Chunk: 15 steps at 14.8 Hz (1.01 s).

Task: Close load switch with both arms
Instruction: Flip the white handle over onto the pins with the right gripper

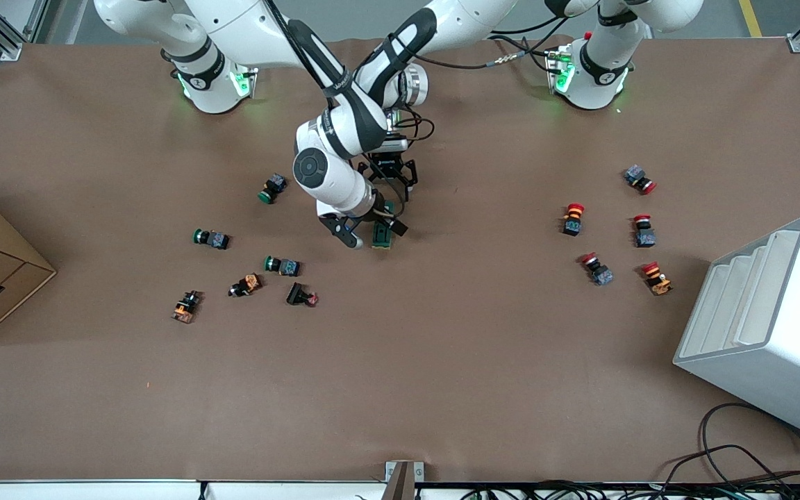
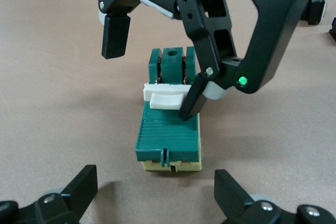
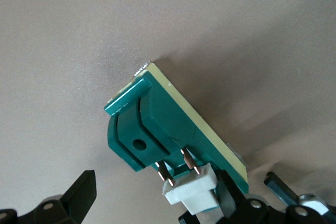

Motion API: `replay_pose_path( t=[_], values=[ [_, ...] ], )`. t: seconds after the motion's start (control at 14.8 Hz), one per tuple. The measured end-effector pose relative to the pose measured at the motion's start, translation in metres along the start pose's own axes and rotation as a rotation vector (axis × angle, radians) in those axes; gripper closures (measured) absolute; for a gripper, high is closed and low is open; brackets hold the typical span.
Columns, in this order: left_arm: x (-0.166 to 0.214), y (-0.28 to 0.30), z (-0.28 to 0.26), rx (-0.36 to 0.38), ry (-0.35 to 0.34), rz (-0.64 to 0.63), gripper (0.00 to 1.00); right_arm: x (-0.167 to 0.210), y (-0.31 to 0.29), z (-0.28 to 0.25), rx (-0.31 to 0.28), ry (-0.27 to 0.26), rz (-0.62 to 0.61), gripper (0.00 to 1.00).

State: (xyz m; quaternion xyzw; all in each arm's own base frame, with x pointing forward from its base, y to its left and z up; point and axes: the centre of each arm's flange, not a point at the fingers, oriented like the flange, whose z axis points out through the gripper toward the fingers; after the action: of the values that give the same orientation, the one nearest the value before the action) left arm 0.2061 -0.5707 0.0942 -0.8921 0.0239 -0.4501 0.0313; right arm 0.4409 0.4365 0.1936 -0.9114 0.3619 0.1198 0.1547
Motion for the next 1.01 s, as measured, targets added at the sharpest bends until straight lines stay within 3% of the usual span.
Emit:
replay_pose_path(
  t=[0.47, 0.67, 1.01],
  values=[
    [0.000, 0.000, 0.000, 0.000, 0.000, 0.000, 0.00, 0.009, -0.011, -0.019, 0.002, -0.039, 0.035, 0.00],
    [0.000, 0.000, 0.000, 0.000, 0.000, 0.000, 0.00, 0.024, -0.034, -0.047, 0.079, -0.021, 0.045, 0.00],
    [0.000, 0.000, 0.000, 0.000, 0.000, 0.000, 0.00, 0.027, -0.040, -0.047, 0.092, -0.018, 0.044, 0.00]
  ],
)
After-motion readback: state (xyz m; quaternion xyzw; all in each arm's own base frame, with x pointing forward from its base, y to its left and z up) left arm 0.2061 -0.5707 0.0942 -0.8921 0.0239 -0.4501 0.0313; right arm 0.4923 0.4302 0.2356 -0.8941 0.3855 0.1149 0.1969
